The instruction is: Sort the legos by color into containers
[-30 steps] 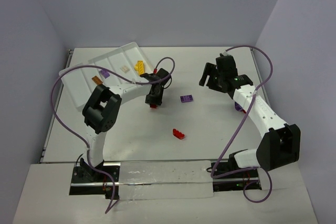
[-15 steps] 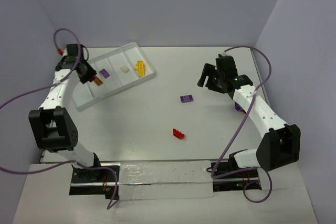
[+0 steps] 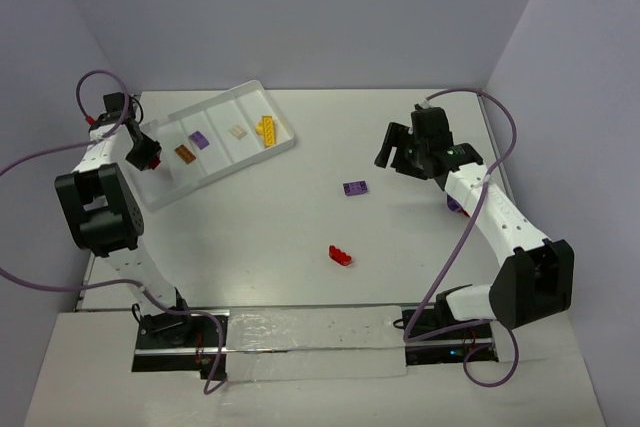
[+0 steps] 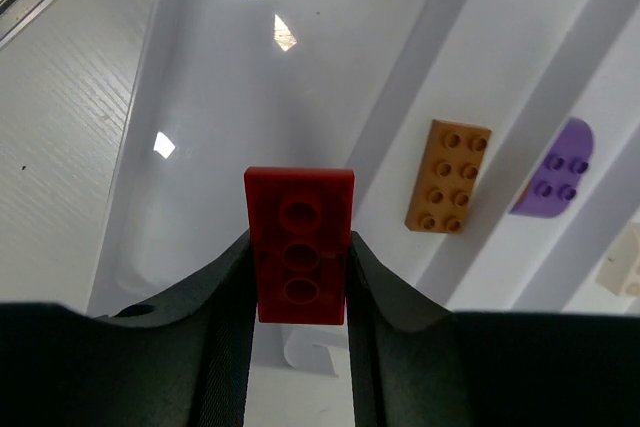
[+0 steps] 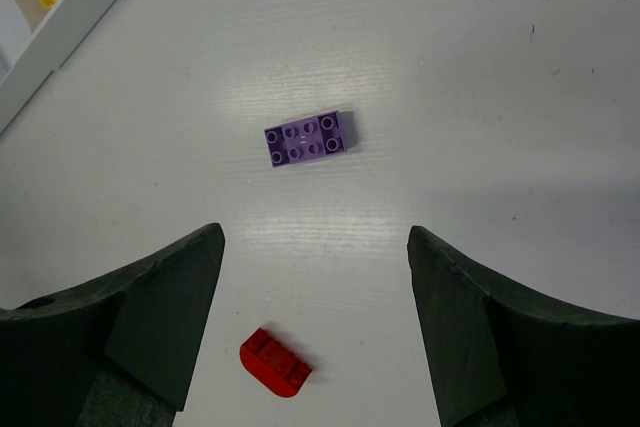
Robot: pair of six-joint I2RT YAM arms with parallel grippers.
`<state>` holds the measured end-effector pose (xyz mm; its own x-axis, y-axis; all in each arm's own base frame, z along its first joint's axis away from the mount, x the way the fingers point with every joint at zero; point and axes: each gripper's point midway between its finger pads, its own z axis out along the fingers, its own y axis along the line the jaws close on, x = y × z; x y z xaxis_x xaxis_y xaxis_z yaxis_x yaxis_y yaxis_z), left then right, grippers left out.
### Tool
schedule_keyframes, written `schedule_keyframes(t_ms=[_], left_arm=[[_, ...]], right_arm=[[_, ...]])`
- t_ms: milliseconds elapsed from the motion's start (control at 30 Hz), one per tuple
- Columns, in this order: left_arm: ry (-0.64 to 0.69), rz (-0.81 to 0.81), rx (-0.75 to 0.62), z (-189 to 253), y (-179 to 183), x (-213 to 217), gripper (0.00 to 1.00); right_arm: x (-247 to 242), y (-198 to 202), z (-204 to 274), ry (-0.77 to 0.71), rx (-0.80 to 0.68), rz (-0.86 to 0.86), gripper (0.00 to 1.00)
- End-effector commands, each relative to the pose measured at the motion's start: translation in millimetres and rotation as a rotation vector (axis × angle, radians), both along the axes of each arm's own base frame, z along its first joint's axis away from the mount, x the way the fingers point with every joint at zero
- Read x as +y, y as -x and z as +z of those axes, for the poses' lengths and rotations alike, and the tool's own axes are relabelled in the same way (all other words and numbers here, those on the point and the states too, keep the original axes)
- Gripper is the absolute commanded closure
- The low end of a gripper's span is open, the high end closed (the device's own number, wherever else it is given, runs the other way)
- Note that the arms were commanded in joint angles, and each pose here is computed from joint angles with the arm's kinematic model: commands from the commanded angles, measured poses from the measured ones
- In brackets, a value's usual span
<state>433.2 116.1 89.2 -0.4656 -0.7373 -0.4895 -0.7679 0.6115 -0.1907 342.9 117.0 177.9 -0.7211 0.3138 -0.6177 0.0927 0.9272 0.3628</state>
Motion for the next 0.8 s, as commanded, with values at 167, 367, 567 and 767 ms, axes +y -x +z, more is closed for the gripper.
schedule_keyframes(t_ms=[167, 367, 567, 767], left_arm=[[-0.08, 0.038, -0.034, 17.0, -25.8, 23.1, 0.05], [-0.184, -0.083, -0.066, 55.5, -23.3, -13.5, 0.05], [-0.188, -0.431, -0.121, 72.7, 4.4, -144.0, 0.08], [-0.056, -0.626, -0.151, 70.2, 36.9, -225.1, 0.09]], right_arm=[[1.1, 0.9, 14.7, 0.002, -0.033, 0.008, 0.18], [6.4, 5.0, 9.9, 0.009, -0.02, 0.032, 0.18], [26.5, 34.1, -10.8, 0.051, 0.026, 0.186, 0.19], [97.7, 106.1, -48.8, 0.136, 0.105, 0.597, 0.19]])
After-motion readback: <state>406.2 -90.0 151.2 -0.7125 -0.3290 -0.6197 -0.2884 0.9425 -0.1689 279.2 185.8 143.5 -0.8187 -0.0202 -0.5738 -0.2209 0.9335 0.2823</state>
